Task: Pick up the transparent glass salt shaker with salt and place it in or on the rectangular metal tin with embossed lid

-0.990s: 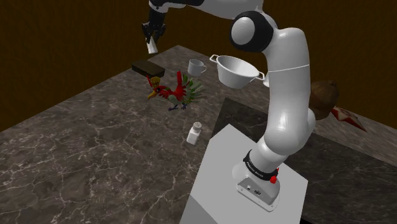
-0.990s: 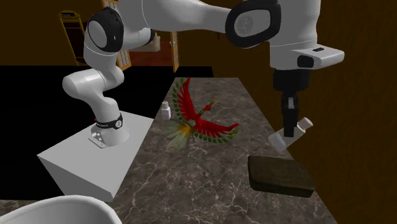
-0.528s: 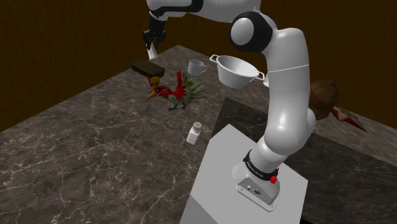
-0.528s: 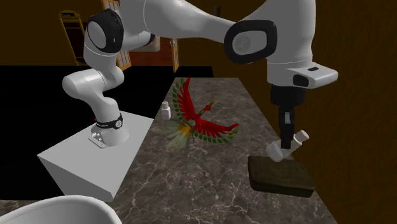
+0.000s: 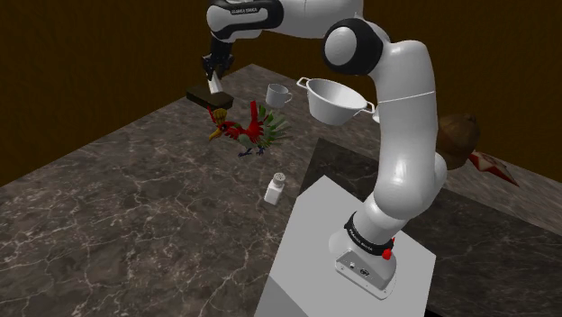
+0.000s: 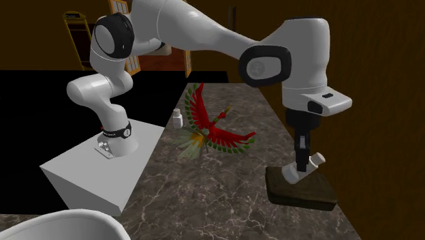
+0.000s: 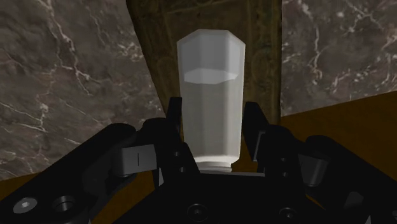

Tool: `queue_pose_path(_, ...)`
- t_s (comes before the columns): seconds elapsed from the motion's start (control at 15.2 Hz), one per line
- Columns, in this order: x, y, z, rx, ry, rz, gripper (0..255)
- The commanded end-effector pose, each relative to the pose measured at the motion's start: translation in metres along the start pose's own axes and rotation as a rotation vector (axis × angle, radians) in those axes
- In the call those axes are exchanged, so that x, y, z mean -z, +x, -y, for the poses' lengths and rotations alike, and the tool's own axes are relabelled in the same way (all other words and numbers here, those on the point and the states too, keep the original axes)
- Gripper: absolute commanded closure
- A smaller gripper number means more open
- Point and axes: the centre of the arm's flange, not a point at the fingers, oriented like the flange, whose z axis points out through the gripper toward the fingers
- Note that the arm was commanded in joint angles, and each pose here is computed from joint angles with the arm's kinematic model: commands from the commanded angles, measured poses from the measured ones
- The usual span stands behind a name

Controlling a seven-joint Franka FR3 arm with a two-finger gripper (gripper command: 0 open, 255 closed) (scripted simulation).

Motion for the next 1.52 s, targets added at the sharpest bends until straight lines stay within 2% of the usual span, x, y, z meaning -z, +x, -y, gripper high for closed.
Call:
queue_pose_path(0.0, -0.005, -0.001, 0.0, 0.0, 0.0, -0.001, 255)
queue_pose_path(0.4, -0.005, -0.001, 0.0, 0.0, 0.0, -0.001, 255)
queue_pose_path(0.46, -0.005, -0.001, 0.0, 0.0, 0.0, -0.001, 0)
queue_pose_path(0.79, -0.005, -0.001, 0.0, 0.0, 0.0, -0.001, 0)
queue_pose_path(1.06, 0.045, -0.001, 0.0, 0.0, 0.0, -0.001, 0)
queue_pose_path(1.45, 0.045, -0.001, 0.0, 0.0, 0.0, -0.001, 0)
